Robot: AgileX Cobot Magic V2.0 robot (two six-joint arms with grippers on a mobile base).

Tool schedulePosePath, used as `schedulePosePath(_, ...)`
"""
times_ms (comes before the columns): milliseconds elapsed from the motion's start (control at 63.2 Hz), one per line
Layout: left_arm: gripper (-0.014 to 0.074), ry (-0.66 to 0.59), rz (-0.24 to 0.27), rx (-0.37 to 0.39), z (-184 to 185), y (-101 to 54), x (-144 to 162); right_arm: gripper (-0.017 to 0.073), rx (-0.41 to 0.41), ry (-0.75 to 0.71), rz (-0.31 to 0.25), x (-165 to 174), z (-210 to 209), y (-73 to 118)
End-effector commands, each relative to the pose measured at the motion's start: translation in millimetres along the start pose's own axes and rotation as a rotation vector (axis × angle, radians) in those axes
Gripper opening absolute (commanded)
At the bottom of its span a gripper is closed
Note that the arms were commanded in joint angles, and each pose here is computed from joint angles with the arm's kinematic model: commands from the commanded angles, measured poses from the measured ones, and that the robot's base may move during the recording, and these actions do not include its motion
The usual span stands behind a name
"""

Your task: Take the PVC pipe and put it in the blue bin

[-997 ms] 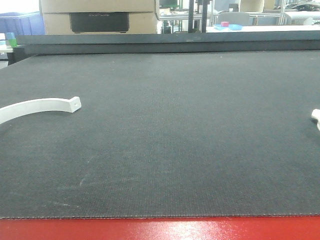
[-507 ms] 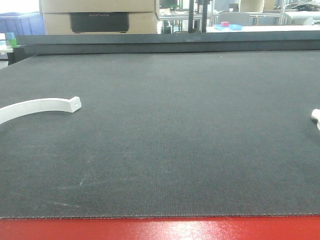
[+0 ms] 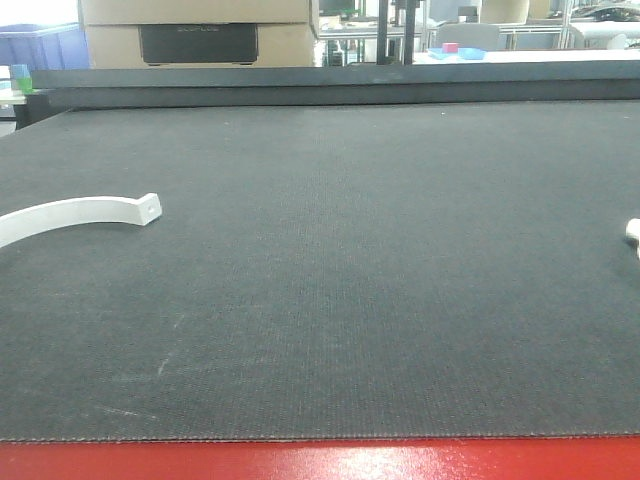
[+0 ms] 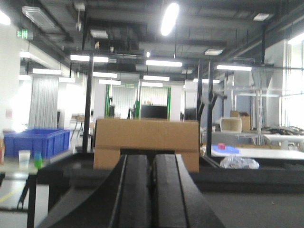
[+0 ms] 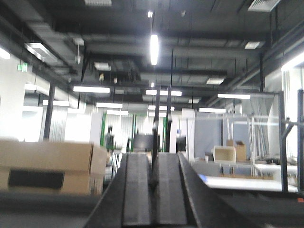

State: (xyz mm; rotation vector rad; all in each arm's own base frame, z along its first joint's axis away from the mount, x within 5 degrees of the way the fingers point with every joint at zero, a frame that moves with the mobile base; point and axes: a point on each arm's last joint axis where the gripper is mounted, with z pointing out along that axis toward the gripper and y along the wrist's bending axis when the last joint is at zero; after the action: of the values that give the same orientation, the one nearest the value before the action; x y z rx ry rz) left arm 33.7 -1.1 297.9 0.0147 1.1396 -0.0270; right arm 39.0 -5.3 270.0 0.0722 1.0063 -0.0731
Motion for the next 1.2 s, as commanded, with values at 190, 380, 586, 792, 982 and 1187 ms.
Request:
schedulePosePath(190, -0.0111, 0.107, 0.053, -0.004, 46, 0.4, -53, -0.0169, 0.02, -0.058, 0.09, -70, 38, -0.1)
schedulePosePath(380, -0.0111, 0.376, 0.048, -0.017, 98, 2.3, -67, -0.0169, -0.002, 0.216, 0.092, -83, 83, 4.7)
schedulePosePath(586, -0.0111, 0.589, 0.043, -0.022, 144, 3.3, -56, -0.0169, -0.016, 0.545, 0.093, -65, 129, 8.7)
schedulePosePath(792, -0.0111, 0.787, 0.028, -0.023, 170, 3.4, -24, -0.0169, -0.013, 0.848, 0.091, -13, 155, 9.7)
schedulePosePath(982, -0.0111, 0.953, 0.009, -0.022, 186, 3.0, 14, -0.0169, -0.009, 1.126, 0.091, 38, 162, 10.1)
schedulePosePath(1187, -0.0111, 1.01, -0.022, -0.019, 192, 1.2, 30, -0.0169, -0.003, 1.247, 0.092, 66, 165, 9.9)
